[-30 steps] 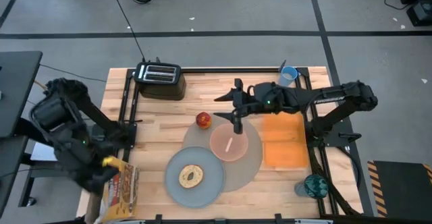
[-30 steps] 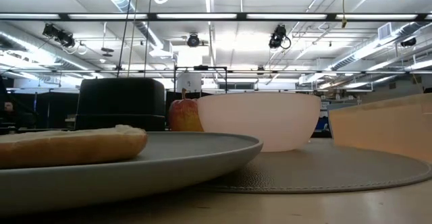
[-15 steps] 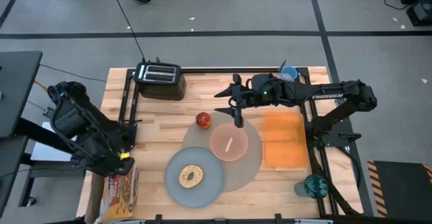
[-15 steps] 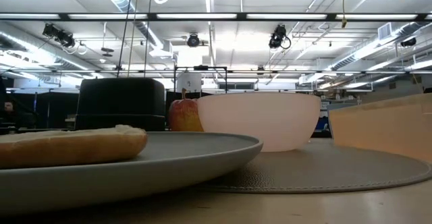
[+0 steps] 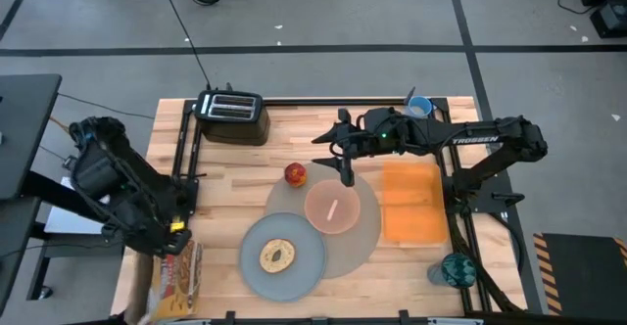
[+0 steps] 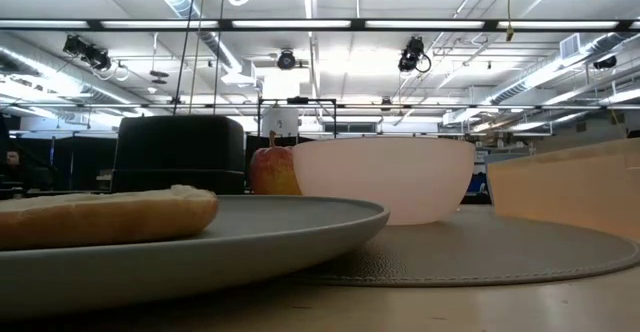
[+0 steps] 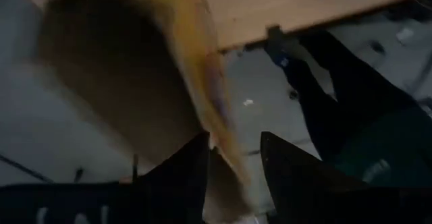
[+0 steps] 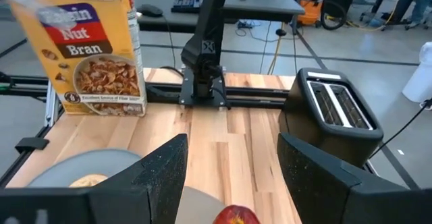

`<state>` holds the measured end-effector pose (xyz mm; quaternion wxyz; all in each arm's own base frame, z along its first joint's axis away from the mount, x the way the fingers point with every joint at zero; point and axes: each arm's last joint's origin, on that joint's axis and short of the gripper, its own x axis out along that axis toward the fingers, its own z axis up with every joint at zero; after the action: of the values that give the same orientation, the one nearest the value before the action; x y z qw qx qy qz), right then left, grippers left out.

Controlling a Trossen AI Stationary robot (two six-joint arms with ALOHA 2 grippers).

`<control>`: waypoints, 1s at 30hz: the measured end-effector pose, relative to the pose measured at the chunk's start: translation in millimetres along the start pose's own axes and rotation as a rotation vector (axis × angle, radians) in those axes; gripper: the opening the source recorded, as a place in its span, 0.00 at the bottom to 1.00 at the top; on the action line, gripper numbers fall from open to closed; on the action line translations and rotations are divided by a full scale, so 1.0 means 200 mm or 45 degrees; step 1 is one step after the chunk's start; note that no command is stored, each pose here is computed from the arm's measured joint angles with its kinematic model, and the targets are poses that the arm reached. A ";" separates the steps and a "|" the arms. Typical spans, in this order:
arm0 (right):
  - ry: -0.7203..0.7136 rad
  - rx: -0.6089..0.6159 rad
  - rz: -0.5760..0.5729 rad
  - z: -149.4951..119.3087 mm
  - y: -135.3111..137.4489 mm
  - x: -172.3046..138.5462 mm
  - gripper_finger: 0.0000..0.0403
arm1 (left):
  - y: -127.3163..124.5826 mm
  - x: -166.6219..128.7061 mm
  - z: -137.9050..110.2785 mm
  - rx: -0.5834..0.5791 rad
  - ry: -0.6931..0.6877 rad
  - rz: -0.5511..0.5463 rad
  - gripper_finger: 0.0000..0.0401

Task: Arrange a breakfast setting
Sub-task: Pour the cereal from the yellow cereal box into the light orange bowl

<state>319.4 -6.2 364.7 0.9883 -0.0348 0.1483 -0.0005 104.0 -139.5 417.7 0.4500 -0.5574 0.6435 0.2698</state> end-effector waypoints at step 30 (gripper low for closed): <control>-0.095 -0.194 -0.091 0.08 -0.07 -0.17 0.59 | 0.00 -0.04 0.01 0.306 -0.093 -0.098 0.01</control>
<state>291.6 -17.9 391.5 0.9870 -0.1153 0.1096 -0.0230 105.0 -134.8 423.7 0.5465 -0.5135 0.6325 0.1936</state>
